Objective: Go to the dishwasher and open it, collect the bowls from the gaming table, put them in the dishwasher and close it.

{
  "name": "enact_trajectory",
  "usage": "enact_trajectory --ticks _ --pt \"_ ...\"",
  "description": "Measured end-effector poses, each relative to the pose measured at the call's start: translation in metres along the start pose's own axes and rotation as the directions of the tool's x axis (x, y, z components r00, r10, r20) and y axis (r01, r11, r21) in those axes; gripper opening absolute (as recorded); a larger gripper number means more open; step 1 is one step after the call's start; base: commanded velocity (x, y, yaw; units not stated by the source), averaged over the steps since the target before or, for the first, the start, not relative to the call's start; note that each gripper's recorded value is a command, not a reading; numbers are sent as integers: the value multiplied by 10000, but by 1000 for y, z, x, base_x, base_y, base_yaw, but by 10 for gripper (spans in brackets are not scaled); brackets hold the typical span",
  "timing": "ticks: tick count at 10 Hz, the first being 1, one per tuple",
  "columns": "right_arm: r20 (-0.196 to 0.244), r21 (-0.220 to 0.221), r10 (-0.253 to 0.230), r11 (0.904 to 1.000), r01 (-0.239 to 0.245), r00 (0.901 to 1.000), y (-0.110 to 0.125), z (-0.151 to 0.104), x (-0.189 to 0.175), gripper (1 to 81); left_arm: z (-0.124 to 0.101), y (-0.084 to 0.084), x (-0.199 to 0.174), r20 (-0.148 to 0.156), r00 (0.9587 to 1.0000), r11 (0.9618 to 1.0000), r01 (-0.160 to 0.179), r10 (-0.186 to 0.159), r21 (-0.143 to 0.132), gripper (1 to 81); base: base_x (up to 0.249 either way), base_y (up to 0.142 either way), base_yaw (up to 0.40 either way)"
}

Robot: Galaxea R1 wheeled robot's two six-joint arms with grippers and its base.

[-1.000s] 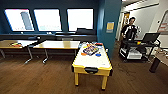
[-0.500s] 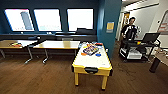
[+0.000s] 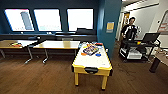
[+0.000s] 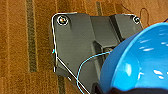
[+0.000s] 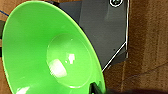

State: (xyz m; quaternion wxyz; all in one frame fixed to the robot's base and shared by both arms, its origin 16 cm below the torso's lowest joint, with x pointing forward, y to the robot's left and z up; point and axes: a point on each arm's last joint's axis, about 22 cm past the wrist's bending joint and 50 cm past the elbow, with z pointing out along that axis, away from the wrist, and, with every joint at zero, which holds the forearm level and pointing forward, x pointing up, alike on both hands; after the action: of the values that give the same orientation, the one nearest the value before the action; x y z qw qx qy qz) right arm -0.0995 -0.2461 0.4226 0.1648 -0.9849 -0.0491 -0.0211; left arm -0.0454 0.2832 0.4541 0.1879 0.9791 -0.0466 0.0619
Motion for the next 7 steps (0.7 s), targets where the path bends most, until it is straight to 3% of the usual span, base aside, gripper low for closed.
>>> enact_trajectory --ticks 4,6,7 --pt "0 0 -4 10000 4 10000 0 0 0 10 -1 -3 -1 9 10000 10000 2 -2 41 10 0 0 -280" --pt "-108 -52 -39 10000 38 9999 4 0 10 10 0 -2 -18 282 9996 9999 59 -62 112 10 0 0 -385" --pt "-11 2 -24 10000 24 10000 -1 0 2 10 0 -9 -7 133 9999 9997 0 -3 262 10 0 0 -387"
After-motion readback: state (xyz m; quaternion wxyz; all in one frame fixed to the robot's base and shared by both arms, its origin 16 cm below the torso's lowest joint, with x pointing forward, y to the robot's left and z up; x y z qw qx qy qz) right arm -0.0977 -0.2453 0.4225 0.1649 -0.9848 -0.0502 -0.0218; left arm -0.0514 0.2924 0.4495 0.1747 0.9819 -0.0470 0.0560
